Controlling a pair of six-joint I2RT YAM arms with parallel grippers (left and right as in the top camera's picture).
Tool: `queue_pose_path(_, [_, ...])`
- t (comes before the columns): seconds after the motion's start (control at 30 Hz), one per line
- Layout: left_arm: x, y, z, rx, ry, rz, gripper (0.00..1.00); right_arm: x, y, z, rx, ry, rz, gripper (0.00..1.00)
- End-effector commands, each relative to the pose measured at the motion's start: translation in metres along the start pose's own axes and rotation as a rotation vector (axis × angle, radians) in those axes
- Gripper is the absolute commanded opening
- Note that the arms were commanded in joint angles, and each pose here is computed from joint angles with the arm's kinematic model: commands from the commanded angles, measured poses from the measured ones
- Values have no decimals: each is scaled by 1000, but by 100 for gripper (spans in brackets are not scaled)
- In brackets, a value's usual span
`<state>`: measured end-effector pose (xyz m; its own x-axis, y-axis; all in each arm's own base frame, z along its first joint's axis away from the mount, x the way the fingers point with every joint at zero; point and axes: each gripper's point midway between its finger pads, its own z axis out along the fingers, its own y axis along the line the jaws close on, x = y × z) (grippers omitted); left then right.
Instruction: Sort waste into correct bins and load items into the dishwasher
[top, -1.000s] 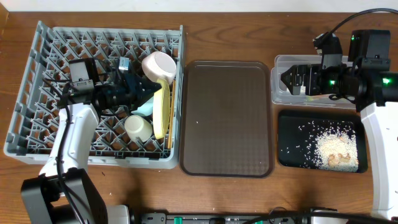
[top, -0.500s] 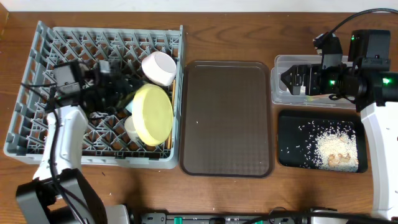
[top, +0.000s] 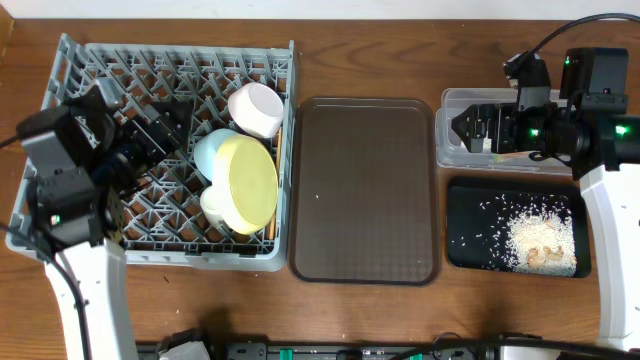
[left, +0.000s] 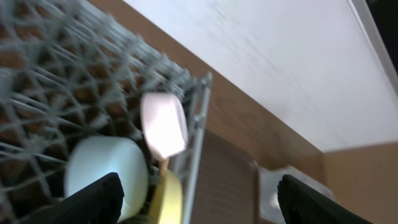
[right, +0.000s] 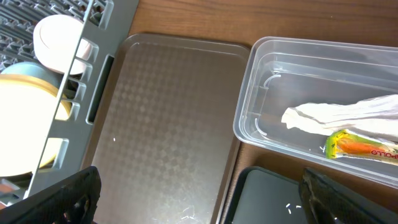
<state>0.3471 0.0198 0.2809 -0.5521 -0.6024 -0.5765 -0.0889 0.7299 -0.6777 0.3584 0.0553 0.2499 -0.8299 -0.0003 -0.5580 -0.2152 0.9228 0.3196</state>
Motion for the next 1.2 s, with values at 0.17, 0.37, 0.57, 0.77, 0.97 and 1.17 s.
queue_pose_path(0.17, [-3,25,-10,-170,-37,-6,89,-2,0,-1,-2,-6,-5,99])
queue_pose_path(0.37, [1,28,-10,-178,-20,-17,90,-2,0,-1,-2,-5,-4,99])
queue_pose_path(0.57, [1,27,-10,-178,-21,-17,90,-5,13,-24,-3,-68,-40,99])
queue_pose_path(0.77, [1,27,-10,-178,-21,-17,90,-50,40,-136,222,-560,-325,99])
queue_pose_path(0.97, [1,27,-10,-178,-21,-17,91,-33,62,-196,273,-1120,-490,99])
queue_pose_path(1.17, [1,27,-10,-178,-21,-17,91,44,23,-135,334,-1154,-457,99])
